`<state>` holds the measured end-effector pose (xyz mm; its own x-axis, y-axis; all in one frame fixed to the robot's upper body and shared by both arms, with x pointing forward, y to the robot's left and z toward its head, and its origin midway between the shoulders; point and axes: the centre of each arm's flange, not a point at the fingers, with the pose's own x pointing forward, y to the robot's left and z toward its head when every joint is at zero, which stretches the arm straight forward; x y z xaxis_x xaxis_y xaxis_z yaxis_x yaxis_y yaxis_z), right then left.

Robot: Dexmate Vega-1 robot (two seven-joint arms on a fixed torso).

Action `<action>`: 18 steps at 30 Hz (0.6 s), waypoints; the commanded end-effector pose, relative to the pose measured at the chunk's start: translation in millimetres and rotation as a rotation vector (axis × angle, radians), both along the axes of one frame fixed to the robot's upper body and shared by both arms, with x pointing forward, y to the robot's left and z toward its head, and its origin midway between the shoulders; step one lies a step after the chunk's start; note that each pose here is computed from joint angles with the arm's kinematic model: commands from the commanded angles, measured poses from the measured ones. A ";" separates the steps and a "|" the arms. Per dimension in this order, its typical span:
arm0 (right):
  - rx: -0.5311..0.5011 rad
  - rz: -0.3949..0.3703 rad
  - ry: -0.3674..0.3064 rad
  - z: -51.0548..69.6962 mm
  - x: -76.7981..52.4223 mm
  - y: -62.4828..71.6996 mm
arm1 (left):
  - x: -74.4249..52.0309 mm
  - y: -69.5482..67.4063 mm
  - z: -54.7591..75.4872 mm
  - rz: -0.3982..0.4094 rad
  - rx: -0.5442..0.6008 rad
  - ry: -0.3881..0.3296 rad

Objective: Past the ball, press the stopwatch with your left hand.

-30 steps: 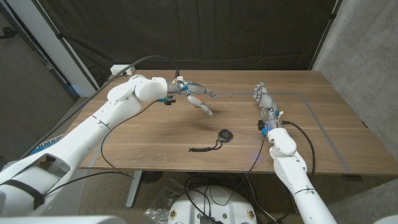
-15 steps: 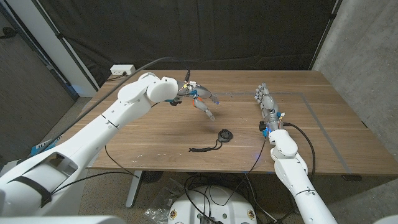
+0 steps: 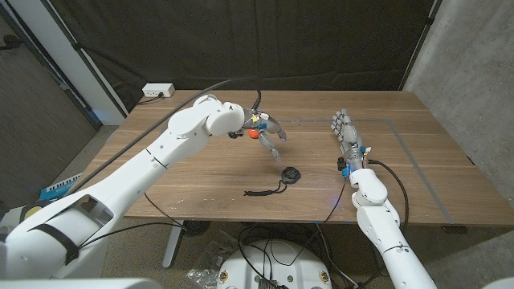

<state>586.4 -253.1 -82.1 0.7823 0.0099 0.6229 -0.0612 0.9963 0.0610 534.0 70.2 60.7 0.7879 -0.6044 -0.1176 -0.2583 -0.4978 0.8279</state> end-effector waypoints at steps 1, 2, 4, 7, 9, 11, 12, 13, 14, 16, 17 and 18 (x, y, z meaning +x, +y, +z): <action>0.017 0.008 -0.003 -5.2 0.9 -6.4 | -8.0 -18.6 -11.9 -0.001 0.076 -0.031; 0.018 0.009 -0.002 -5.8 0.9 -6.6 | -8.5 -19.8 -13.0 0.000 0.079 -0.031; 0.020 0.010 -0.002 -7.0 0.6 -7.2 | -9.9 -22.4 -15.4 -0.001 0.090 -0.034; 0.025 0.009 -0.004 -8.8 -0.3 -8.6 | -11.8 -26.4 -19.4 0.002 0.110 -0.039; 0.030 0.010 -0.005 -10.2 -0.8 -9.9 | -13.2 -29.1 -22.4 0.003 0.121 -0.050; 0.032 0.010 -0.005 -11.8 -1.4 -11.2 | -14.8 -31.8 -25.4 0.003 0.132 -0.058; 0.034 0.011 -0.005 -12.7 -1.5 -11.8 | -15.8 -33.2 -27.0 0.004 0.138 -0.065; 0.036 0.011 -0.004 -13.5 -1.6 -12.4 | -16.8 -34.6 -28.8 0.006 0.146 -0.075; 0.038 0.012 -0.005 -14.3 -1.7 -13.0 | -18.0 -35.7 -30.7 0.007 0.153 -0.088; 0.040 0.012 -0.005 -15.7 -2.1 -14.4 | -19.5 -38.1 -33.9 0.014 0.166 -0.113; 0.042 0.013 -0.005 -16.4 -2.2 -15.0 | -19.9 -39.1 -35.2 0.019 0.170 -0.121; 0.043 0.014 -0.006 -16.9 -2.3 -15.5 | -20.2 -39.9 -36.4 0.023 0.174 -0.127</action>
